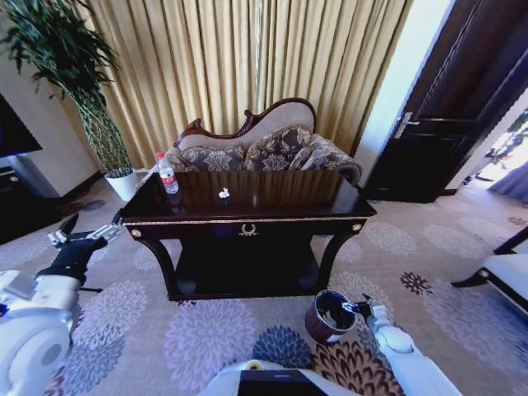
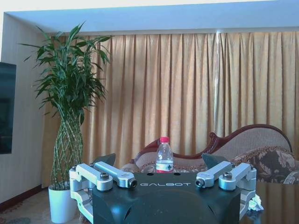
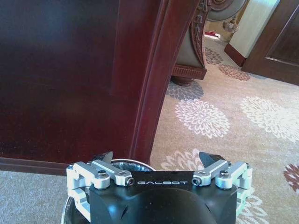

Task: Move to the front of the table and place the trash on the table into the trash bin.

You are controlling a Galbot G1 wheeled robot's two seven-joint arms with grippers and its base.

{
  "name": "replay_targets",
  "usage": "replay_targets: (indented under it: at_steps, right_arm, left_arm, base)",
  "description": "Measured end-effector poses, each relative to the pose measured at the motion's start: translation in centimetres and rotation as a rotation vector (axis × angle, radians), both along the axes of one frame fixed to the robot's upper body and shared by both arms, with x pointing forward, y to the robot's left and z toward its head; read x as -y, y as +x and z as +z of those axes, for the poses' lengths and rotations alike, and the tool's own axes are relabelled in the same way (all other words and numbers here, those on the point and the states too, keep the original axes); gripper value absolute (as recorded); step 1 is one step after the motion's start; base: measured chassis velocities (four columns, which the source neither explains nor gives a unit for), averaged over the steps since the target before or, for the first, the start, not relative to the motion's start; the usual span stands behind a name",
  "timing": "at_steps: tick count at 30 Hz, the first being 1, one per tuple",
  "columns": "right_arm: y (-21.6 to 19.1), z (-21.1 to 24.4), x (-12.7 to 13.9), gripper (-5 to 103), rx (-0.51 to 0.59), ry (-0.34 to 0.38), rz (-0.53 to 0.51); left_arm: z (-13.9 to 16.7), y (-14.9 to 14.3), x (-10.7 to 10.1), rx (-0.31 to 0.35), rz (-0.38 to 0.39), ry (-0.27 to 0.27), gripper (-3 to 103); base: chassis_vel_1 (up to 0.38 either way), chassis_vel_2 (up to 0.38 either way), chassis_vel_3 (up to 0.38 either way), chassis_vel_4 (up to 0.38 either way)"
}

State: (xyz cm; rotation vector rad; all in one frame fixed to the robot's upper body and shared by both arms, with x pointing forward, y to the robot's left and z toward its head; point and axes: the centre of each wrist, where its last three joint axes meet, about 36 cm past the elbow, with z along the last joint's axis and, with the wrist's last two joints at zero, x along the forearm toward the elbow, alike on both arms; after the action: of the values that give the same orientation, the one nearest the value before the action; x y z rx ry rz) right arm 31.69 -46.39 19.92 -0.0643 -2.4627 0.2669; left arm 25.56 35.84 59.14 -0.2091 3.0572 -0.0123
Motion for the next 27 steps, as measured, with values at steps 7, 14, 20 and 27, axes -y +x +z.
replay_targets:
  at_steps: [7, 14, 20, 27]
  right_arm:
    - [0.1, 0.2, 0.0, 100, 0.007, 0.009, -0.008]
    - [0.5, 0.9, -0.2, 100, 0.043, 0.037, -0.029]
    - [2.9, 7.8, -1.5, 100, 0.245, 0.126, -0.039]
    - [3.9, 17.4, -4.6, 100, 0.465, 0.176, 0.051]
  left_arm:
    - [0.0, 0.0, 0.0, 0.001, -0.001, -0.001, 100]
    - [0.0, 0.0, 0.0, 0.001, 0.001, -0.001, 100]
    - [0.0, 0.0, 0.0, 0.002, 0.002, -0.004, 100]
    - [-0.2, -0.1, 0.2, 0.006, 0.008, -0.014, 100]
  base:
    - [0.0, 0.0, 0.0, 0.0]
    - [0.0, 0.0, 0.0, 0.0]
    - [0.0, 0.0, 0.0, 0.0]
    - [0.0, 0.0, 0.0, 0.0]
